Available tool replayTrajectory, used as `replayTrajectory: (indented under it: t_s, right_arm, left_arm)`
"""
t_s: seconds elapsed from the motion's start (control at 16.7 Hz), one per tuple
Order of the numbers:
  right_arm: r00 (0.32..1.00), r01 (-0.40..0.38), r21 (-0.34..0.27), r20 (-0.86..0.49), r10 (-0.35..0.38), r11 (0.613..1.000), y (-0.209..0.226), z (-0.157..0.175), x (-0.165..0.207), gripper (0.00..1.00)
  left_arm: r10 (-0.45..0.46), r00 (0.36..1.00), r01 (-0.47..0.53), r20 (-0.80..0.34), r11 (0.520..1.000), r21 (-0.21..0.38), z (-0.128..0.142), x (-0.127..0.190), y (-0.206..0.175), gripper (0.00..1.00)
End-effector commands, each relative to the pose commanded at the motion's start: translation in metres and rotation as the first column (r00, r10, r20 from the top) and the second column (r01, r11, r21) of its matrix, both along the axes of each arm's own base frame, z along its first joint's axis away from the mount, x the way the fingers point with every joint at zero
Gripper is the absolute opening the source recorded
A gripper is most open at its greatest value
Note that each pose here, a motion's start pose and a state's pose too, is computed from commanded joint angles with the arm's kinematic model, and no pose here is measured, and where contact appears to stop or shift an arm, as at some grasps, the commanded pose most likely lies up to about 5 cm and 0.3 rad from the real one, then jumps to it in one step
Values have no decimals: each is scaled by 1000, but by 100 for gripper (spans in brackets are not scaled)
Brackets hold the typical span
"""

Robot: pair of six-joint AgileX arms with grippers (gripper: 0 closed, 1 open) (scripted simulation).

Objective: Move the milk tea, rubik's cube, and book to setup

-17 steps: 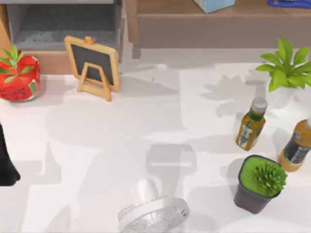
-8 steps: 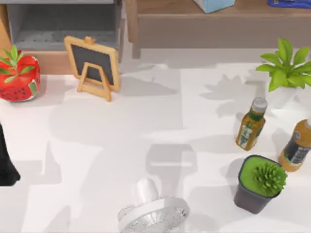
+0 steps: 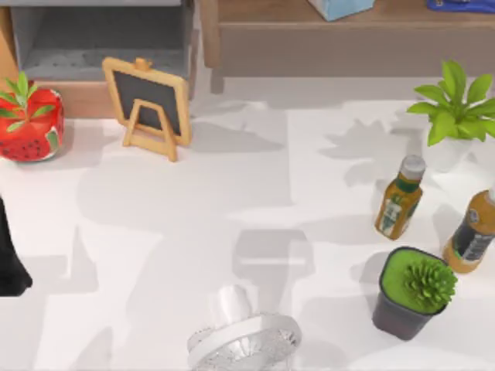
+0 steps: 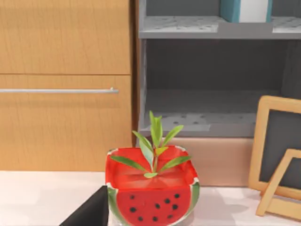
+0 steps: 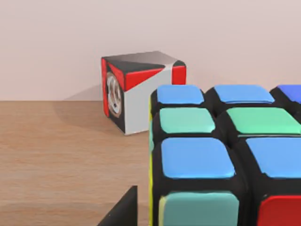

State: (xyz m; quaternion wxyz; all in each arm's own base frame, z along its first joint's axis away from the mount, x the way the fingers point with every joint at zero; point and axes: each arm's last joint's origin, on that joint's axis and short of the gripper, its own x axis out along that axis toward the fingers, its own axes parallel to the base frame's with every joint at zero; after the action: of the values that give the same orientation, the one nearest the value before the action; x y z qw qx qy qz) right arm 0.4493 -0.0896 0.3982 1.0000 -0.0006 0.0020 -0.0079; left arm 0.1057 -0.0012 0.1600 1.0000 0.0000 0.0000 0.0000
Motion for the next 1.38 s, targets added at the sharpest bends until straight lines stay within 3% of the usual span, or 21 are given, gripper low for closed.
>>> replayTrajectory:
  t_s: [0.6, 0.96, 1.38]
  right_arm:
    - [1000, 0, 0, -1, 0, 1000, 0, 0, -1, 100]
    - [1000, 1, 0, -1, -1, 1000, 0, 0, -29, 100]
    - [1000, -6, -3, -6, 6, 1000, 5, 0, -35, 100]
  left_arm:
    - [0, 1000, 0, 0, 1000, 0, 0, 0, 0, 100]
    - [0, 1000, 0, 0, 1000, 0, 0, 0, 0, 100]
    - [0, 1000, 0, 0, 1000, 0, 0, 0, 0, 100]
